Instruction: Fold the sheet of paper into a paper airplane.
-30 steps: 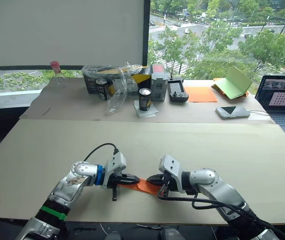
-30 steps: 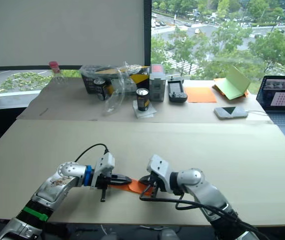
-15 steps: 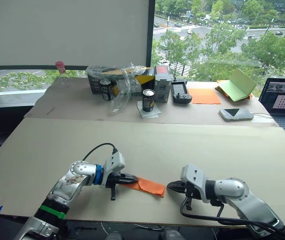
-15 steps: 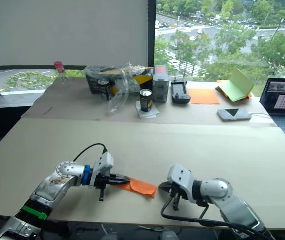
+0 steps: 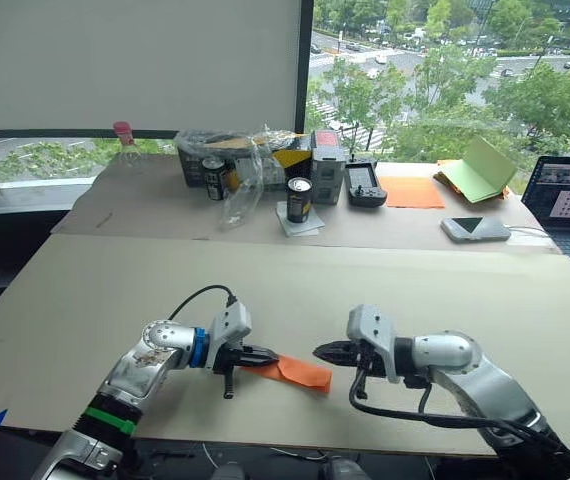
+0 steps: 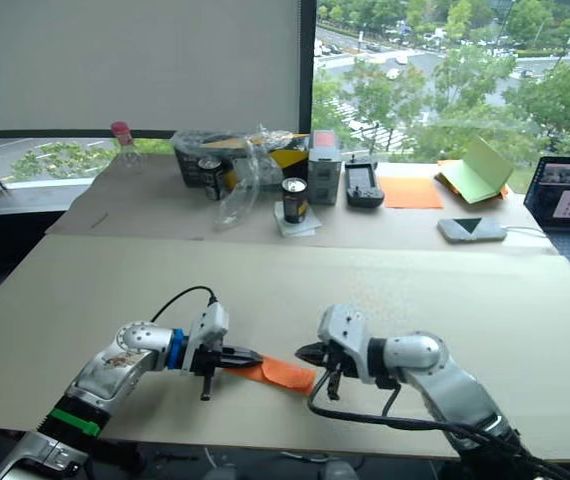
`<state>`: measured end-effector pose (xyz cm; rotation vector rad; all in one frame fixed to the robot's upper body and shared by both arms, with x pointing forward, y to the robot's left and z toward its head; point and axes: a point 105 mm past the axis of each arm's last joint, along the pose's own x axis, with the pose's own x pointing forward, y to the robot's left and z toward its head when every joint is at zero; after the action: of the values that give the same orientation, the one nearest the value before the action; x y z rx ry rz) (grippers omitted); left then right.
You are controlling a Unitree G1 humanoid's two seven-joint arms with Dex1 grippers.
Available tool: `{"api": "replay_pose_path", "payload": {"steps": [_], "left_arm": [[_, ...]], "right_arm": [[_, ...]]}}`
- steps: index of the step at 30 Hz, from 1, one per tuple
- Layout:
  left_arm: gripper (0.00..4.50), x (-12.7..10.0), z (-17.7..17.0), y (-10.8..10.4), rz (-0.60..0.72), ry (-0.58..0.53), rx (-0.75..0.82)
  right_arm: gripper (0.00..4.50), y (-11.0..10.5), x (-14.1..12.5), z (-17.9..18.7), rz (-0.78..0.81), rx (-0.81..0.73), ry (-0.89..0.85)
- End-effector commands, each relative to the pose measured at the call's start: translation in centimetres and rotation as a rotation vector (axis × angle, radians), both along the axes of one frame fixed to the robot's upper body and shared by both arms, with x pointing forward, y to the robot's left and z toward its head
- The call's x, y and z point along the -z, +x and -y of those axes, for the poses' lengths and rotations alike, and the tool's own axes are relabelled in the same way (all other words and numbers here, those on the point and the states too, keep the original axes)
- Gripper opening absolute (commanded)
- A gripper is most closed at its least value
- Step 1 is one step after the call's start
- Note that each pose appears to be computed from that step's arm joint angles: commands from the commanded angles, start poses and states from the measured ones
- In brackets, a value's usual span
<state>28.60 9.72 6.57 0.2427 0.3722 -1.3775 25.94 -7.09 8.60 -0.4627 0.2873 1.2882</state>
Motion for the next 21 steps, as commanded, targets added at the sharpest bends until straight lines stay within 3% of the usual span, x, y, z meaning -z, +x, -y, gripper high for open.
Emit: {"api": "replay_pose_path", "payload": {"steps": [1, 9, 15, 21], "left_arm": [[0.00, 1.3, -0.1, -0.1, -0.037, 0.048, -0.026], [0.00, 1.0, -0.7, 0.3, -0.038, 0.036, -0.078], [0.00, -0.3, -3.9, 3.2, -0.156, -0.057, -0.385], [0.00, -1.6, -5.9, 4.1, -0.188, -0.136, -0.497]], "right_arm": [[0.01, -0.5, 2.0, 0.1, 0.002, -0.072, -0.081], [0.01, -2.0, 5.3, 3.3, -0.064, -0.070, -0.166], [0.01, -1.9, 5.7, 3.0, -0.078, -0.064, -0.158], [0.01, -1.9, 5.8, 2.6, -0.085, -0.069, -0.163]]}}
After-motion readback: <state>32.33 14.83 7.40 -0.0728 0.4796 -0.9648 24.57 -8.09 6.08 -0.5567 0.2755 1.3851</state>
